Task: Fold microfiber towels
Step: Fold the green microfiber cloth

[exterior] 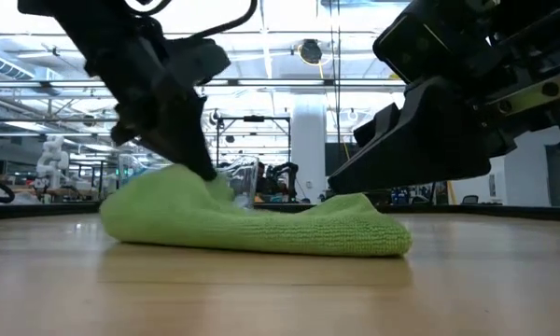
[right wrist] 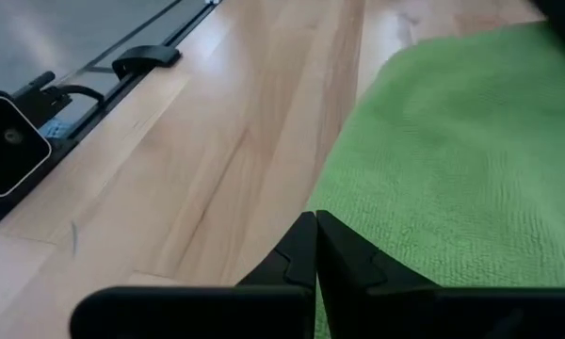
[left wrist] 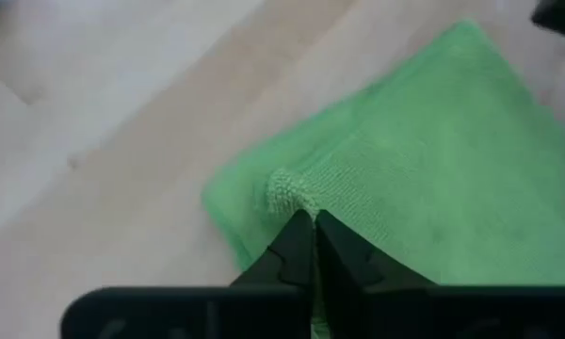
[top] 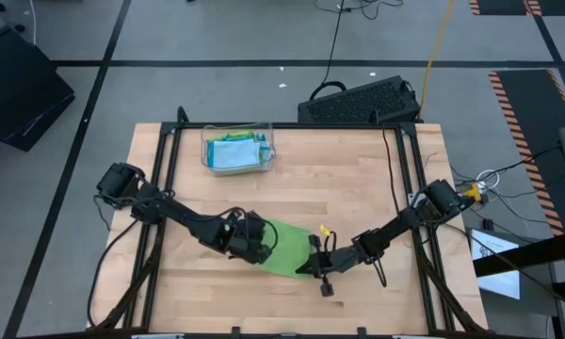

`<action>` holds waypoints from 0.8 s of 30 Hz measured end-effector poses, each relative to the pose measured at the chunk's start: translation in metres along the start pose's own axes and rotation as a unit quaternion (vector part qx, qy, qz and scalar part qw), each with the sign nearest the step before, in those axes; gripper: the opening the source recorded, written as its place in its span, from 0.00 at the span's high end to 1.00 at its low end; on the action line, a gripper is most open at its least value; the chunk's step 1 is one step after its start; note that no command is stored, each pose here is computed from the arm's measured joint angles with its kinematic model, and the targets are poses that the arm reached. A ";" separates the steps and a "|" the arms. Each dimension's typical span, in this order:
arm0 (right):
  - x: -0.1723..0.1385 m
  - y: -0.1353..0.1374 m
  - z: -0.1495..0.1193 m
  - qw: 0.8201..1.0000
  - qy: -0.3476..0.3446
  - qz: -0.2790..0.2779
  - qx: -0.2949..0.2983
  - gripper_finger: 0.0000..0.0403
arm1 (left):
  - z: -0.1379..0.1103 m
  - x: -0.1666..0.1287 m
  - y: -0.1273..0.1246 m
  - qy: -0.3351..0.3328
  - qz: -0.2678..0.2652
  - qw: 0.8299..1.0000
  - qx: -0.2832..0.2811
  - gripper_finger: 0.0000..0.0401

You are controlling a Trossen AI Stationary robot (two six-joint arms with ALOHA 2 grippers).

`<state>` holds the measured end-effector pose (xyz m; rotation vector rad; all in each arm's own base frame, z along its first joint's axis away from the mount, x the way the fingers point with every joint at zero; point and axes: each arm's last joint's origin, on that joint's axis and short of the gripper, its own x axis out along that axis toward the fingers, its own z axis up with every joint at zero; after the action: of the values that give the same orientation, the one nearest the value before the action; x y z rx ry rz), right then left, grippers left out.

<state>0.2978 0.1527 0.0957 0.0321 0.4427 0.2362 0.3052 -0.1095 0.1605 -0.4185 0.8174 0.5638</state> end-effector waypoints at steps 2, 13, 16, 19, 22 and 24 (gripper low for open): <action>0.000 0.000 0.000 1.000 -0.001 0.000 0.000 1.00 | 0.003 0.001 0.002 -0.013 0.011 1.000 0.017 0.98; 0.000 0.000 -0.001 1.000 0.004 0.000 -0.001 1.00 | 0.014 0.013 0.014 -0.010 0.039 0.999 0.019 0.82; 0.000 0.000 -0.002 1.000 0.009 -0.001 -0.002 1.00 | 0.021 0.011 0.017 -0.028 0.049 0.998 0.016 0.72; 0.000 0.000 -0.004 1.000 0.020 -0.003 -0.004 1.00 | 0.028 0.007 0.021 -0.043 0.054 0.997 0.019 0.62; 0.000 -0.001 -0.007 0.999 0.034 -0.006 -0.008 1.00 | 0.037 -0.002 0.022 -0.060 0.039 0.997 0.019 0.56; 0.000 -0.001 -0.008 0.999 0.039 -0.007 -0.009 1.00 | 0.040 -0.008 0.018 -0.068 0.018 0.997 0.029 0.54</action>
<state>0.2944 0.1512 0.0890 0.0029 0.5180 0.2282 0.3115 -0.0759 0.1889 -0.3087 0.7101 0.5942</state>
